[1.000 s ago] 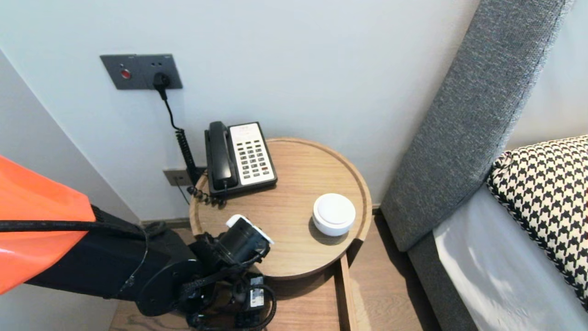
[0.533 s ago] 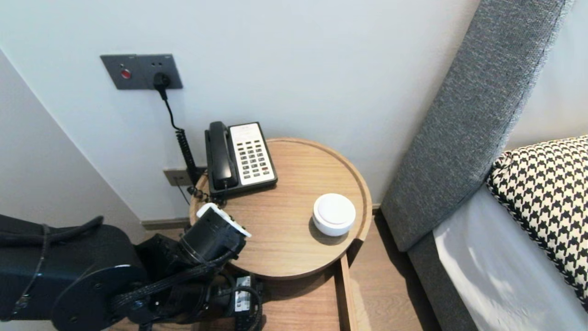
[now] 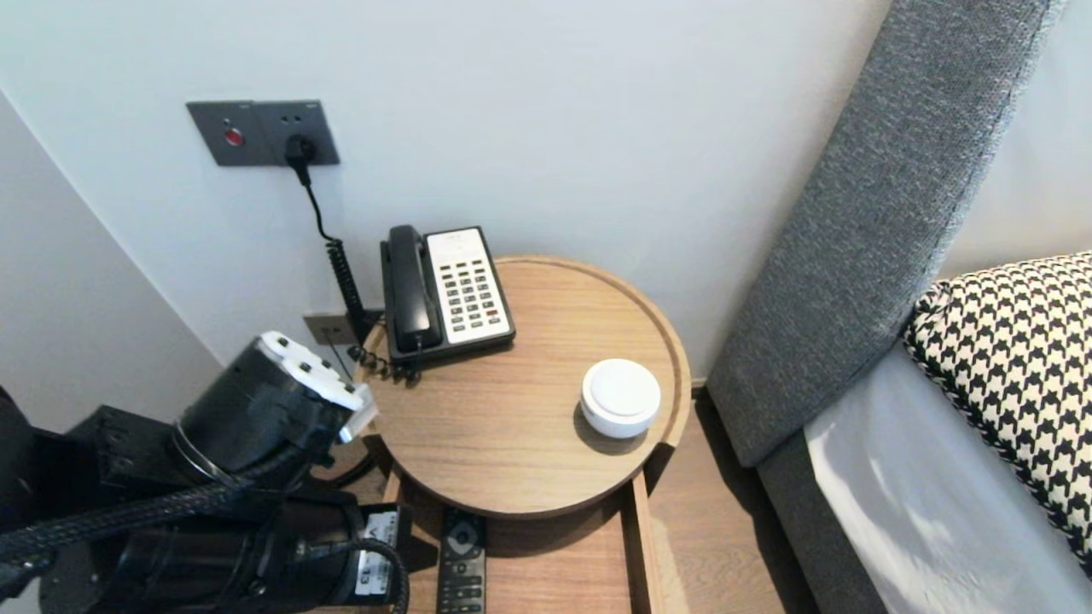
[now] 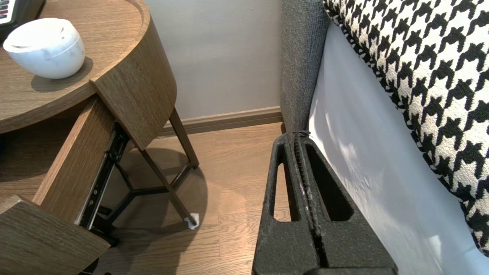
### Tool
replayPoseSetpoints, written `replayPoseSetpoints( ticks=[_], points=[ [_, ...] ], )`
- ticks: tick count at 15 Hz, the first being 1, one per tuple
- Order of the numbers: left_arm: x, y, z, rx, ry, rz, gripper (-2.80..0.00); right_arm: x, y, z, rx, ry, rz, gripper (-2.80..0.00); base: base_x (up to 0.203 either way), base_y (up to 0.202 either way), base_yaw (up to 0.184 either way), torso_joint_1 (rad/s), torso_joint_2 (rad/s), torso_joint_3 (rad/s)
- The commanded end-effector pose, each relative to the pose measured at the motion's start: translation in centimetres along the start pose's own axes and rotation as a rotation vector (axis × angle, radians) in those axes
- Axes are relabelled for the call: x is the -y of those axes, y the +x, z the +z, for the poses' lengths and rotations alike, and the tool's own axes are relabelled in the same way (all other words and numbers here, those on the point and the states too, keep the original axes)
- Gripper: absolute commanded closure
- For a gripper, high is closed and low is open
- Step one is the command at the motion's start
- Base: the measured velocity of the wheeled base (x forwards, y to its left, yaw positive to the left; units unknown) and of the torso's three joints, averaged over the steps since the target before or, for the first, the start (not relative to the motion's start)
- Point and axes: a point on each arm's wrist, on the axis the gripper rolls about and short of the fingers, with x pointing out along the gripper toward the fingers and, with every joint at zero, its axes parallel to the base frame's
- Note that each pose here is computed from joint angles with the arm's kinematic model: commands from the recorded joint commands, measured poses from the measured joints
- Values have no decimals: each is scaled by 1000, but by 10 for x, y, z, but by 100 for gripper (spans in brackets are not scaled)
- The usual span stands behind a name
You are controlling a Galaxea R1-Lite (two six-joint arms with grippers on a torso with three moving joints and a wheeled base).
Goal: Put the remote controls on the table in the drawer one by one
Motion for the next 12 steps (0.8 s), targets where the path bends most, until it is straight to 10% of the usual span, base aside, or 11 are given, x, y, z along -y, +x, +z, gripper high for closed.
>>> replayPoseSetpoints(
  ticks=[1, 12],
  points=[
    [11, -43, 16, 77, -4, -68, 0, 0, 2, -8, -27, -1, 0, 0, 0, 0, 0, 0, 0, 0],
    [95, -31, 83, 176, 149, -157, 0, 0, 2, -8, -28, -1, 0, 0, 0, 0, 0, 0, 0, 0]
  ],
)
